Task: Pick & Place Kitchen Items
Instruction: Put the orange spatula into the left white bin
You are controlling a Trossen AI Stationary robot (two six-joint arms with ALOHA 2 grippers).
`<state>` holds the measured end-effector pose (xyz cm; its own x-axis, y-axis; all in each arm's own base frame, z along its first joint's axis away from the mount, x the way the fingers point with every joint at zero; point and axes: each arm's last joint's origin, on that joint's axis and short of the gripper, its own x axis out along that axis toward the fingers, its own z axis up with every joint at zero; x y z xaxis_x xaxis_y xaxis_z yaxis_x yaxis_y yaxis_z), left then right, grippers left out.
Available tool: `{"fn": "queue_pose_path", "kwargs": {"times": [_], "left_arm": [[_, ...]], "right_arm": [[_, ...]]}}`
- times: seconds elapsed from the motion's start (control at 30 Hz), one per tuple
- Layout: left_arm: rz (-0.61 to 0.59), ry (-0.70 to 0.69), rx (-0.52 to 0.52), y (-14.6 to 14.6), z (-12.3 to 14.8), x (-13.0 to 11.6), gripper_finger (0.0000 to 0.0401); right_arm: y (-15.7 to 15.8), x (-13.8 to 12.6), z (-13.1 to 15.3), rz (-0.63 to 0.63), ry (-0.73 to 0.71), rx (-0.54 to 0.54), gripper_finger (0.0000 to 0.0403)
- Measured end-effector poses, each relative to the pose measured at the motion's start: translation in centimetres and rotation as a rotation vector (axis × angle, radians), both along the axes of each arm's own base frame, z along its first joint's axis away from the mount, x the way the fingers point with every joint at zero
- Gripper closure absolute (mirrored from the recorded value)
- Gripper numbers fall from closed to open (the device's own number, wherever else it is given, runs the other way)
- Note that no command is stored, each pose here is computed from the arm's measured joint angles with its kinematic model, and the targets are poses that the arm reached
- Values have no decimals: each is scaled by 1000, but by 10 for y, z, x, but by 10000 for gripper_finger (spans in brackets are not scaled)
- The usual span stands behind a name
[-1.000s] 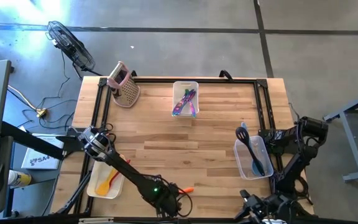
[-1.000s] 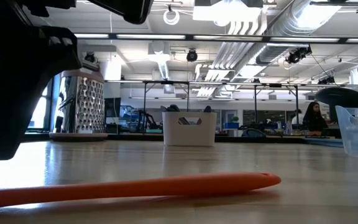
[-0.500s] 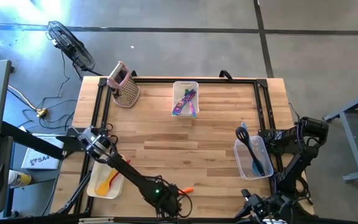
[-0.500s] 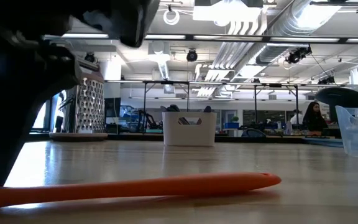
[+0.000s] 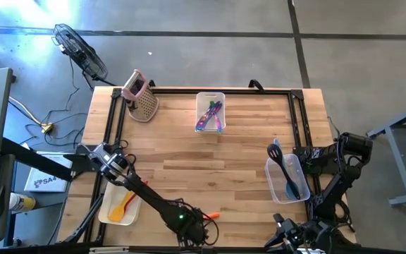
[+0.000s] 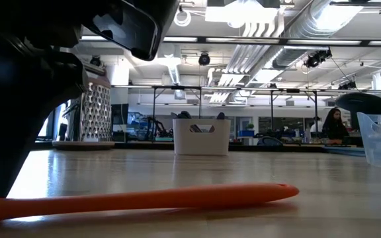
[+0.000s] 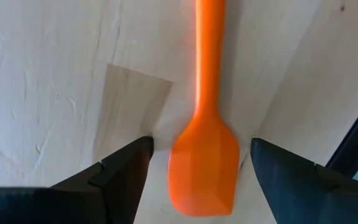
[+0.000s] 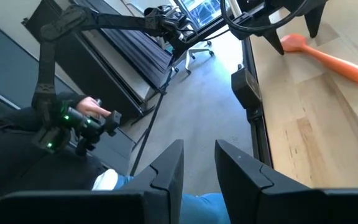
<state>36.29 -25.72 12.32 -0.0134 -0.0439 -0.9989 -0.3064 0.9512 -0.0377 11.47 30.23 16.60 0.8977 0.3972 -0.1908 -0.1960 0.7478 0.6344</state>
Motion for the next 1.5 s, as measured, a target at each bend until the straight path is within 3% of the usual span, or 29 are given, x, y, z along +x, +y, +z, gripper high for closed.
{"fn": "queue_pose_path", "kwargs": {"times": [0.23, 0.67, 1.03, 1.17, 1.5], "left_arm": [[5, -2, 16, 2, -1, 1, 139], [-10, -6, 48, 4, -1, 0, 275], [-3, 6, 14, 3, -1, 1, 342], [10, -1, -1, 2, -1, 2, 388], [8, 37, -12, 1, 4, 2, 388]], "right_arm": [[0, 0, 0, 1, 0, 0, 319], [0, 0, 0, 1, 0, 0, 319], [0, 0, 0, 1, 1, -1, 319], [0, 0, 0, 1, 1, -2, 319], [0, 0, 0, 1, 2, -4, 319]]}}
